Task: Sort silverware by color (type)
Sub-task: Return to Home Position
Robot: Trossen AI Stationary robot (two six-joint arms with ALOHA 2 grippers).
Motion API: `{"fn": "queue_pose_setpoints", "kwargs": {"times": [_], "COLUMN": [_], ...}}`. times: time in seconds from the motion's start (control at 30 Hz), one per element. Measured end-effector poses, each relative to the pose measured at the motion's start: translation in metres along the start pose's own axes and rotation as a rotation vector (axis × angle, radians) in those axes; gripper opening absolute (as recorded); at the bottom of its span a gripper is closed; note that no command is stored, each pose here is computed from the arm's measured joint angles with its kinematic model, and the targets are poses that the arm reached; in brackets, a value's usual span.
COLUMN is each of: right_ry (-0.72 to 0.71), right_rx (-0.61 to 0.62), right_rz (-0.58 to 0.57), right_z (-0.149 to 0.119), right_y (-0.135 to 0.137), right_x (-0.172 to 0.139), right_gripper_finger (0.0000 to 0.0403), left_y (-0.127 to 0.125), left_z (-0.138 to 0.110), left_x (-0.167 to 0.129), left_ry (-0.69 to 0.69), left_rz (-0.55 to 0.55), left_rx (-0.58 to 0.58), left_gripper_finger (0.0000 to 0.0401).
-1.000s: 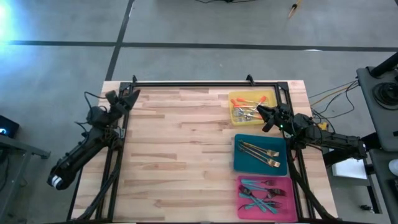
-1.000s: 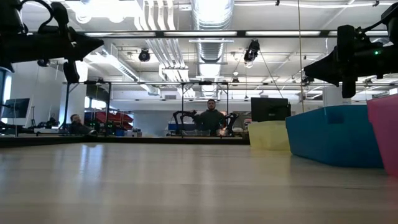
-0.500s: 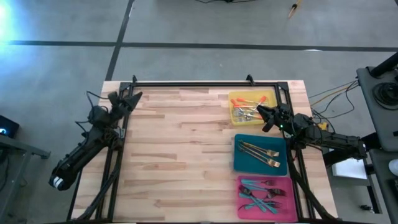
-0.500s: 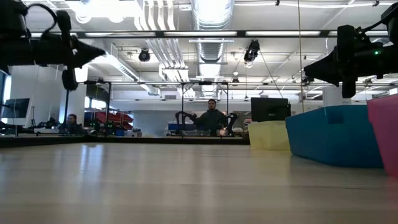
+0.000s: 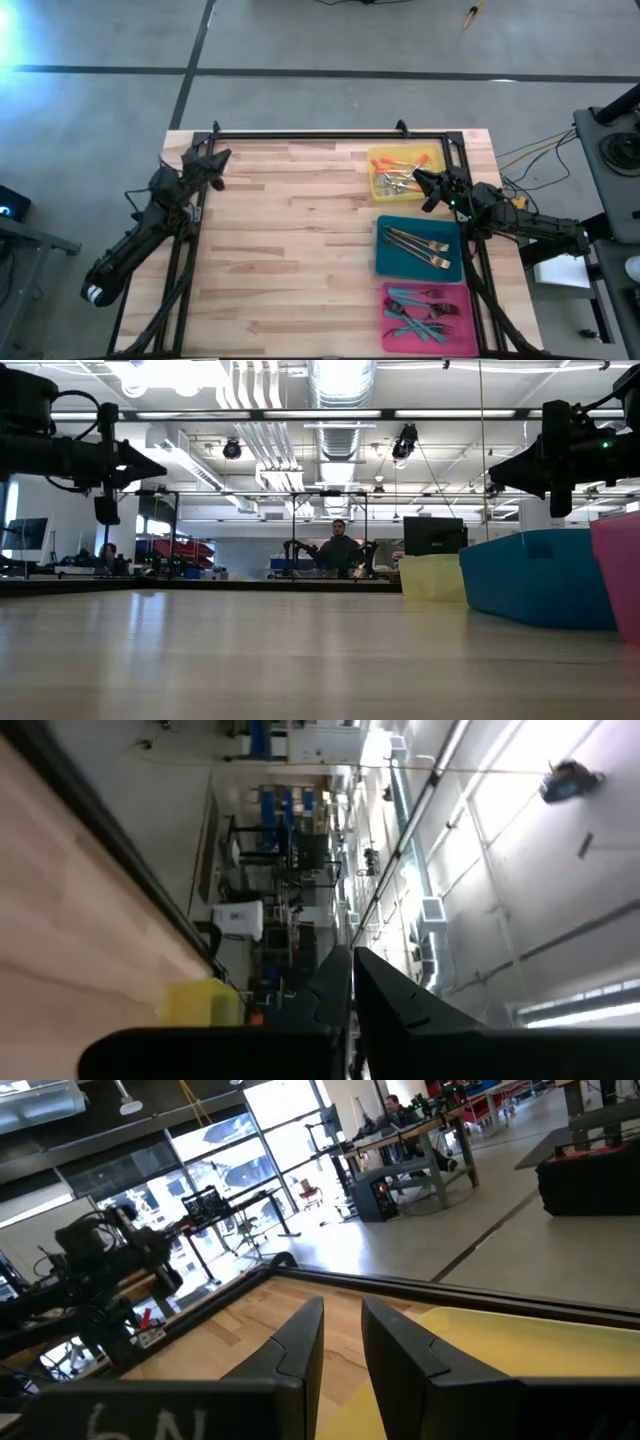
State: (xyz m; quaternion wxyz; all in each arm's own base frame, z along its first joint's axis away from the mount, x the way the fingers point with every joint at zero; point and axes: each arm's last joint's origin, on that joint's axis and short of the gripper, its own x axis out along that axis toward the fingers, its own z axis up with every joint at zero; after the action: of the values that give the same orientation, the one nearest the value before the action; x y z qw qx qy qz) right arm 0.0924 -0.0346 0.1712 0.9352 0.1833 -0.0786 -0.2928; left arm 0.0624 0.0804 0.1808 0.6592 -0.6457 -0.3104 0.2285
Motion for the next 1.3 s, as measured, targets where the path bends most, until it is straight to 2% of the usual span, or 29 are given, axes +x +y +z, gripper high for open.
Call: {"fn": "queue_pose_setpoints", "kwargs": {"times": [0.1,0.27,0.37,0.6,0.73,1.3], "right_ry": [0.0,0.0,0.0,-0.003,-0.003,-0.003], "right_rx": [0.0,0.0,0.0,0.0,0.001,0.0], "right_rz": [0.0,0.0,0.0,-0.003,-0.004,-0.004], "right_z": [0.0,0.0,0.0,0.0,0.0,0.0], "right_y": [0.0,0.0,0.0,0.0,0.0,0.0], "right_x": [0.0,0.0,0.0,0.0,0.0,0.0], "right_gripper_finger": [0.0063,0.0063,0.0063,0.0063,0.0063,0.0063], "left_y": [-0.004,-0.012,-0.014,-0.016,-0.023,-0.021], "left_z": [-0.001,-0.002,0.0,0.0,0.001,0.001], "left_x": [-0.002,-0.007,-0.007,-0.007,-0.008,-0.007], "left_ry": [0.008,0.013,-0.056,-0.081,-0.114,-0.113], "left_rz": [-0.043,-0.136,-0.152,-0.168,-0.239,-0.224], "left_rx": [0.064,0.089,0.129,0.135,0.145,0.143], "left_gripper_finger": [0.0,0.0,0.0,0.0,0.0,0.0]}}
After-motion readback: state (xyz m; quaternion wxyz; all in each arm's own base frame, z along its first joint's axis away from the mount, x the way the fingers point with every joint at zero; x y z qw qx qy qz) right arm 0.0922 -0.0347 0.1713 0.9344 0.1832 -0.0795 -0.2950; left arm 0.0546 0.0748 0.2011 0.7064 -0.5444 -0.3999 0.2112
